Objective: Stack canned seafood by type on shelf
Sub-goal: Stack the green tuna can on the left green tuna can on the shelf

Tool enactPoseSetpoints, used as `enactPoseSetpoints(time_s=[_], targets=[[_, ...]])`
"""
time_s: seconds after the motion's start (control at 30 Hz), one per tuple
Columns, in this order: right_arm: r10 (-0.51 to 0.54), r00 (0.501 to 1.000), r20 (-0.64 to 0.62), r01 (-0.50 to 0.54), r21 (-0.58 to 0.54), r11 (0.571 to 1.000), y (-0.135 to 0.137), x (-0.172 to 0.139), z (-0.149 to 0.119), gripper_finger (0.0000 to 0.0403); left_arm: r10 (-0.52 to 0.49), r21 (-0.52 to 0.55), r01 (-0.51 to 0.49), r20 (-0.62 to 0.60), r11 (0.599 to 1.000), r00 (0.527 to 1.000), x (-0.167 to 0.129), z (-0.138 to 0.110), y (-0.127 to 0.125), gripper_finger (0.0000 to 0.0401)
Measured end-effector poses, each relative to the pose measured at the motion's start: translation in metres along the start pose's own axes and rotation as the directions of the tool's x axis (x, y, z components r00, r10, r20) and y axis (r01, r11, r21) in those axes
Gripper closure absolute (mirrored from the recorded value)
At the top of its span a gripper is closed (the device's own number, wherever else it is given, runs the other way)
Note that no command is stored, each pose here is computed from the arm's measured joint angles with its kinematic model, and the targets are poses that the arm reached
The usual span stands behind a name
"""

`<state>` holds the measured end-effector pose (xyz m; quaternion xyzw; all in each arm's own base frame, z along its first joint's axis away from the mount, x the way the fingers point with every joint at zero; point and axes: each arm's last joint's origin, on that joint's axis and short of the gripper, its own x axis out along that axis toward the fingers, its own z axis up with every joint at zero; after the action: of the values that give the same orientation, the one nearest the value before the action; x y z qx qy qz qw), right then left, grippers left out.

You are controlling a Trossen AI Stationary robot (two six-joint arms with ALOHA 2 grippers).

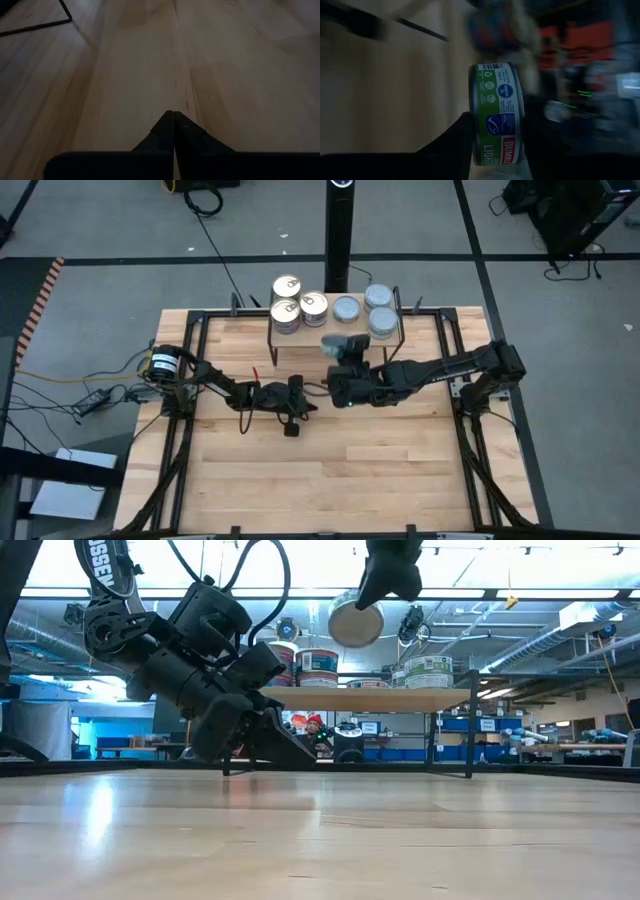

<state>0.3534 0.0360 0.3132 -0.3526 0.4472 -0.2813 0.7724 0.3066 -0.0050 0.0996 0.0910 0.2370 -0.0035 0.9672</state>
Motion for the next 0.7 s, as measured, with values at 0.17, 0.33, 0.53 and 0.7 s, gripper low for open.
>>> enactPoseSetpoints(time_s=[0.17,0.33,0.53,0.7], targets=[[-0.138,0.986,-0.094,0.131,-0.073,0.989,-0.02,0.022,-0.007,0.0253,-0.011,-0.019,0.01,-0.008,1.0,1.0,0.0,-0.001,-0.001,0.0396],[-0.164,0.971,-0.175,0.153,-0.079,0.985,-0.04,0.047,-0.018,0.0253,-0.013,-0.018,0.013,-0.024,1.0,1.0,0.0,-0.002,-0.001,0.0396],[-0.152,0.958,-0.243,0.137,-0.074,0.988,-0.062,0.076,-0.033,0.0253,-0.015,-0.017,0.015,-0.032,1.0,0.999,0.0,-0.003,-0.001,0.0396],[-0.158,0.955,-0.253,0.135,-0.107,0.985,-0.064,0.097,-0.042,0.0253,-0.014,-0.017,0.014,-0.031,1.0,0.999,0.0,-0.003,-0.001,0.0396]])
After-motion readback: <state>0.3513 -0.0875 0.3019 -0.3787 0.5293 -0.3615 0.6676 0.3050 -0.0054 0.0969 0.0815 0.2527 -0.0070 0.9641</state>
